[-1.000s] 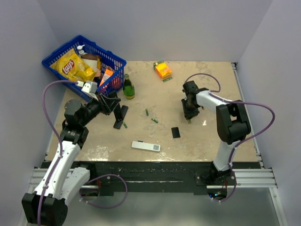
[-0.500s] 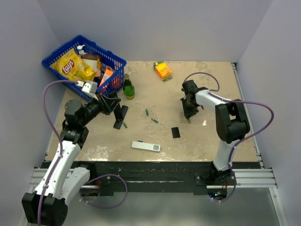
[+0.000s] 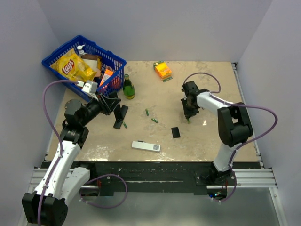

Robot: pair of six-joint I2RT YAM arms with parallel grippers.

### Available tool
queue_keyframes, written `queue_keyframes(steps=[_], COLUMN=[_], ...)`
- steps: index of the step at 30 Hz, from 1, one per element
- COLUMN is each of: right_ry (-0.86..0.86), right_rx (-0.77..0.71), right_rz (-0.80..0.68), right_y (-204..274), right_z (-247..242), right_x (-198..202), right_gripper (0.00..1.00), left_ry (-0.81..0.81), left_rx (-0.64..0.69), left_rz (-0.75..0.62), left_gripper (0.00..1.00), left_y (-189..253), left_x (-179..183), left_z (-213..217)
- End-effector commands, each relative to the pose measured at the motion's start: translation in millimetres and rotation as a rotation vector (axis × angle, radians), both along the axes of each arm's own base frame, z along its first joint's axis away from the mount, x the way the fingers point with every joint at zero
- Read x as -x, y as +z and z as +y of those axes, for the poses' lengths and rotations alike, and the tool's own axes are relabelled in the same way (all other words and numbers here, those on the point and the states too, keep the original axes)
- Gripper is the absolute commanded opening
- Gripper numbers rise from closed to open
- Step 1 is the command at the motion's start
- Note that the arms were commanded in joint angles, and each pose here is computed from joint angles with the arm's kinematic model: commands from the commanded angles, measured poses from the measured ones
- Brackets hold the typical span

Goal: Load the batteries into the remote control
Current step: Pick up the battery from the center of the board.

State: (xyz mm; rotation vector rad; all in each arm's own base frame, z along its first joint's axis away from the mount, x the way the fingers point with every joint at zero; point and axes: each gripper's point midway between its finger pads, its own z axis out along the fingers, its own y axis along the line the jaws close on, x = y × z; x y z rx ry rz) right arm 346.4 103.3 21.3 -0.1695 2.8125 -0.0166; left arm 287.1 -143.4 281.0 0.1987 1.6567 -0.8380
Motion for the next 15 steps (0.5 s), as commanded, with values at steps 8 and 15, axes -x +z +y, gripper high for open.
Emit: queue_keyframes(steps=[8, 15], right_ry=[0.099, 0.25], right_rx=[-0.279, -0.705], right_rz=[-0.518, -0.819], right_y=[152.2, 254.3], right_z=[99.5, 187.2], right_x=[-7.6, 45.3], right_gripper=[0.0, 0.0], left_ry=[-0.051, -0.073], left_rx=[0.03, 0.079], left_rz=[-0.05, -0.058], left_gripper=[0.0, 0.0], left_y=[13.6, 22.1], left_x=[4.9, 16.9], left_z=[-7.8, -11.3])
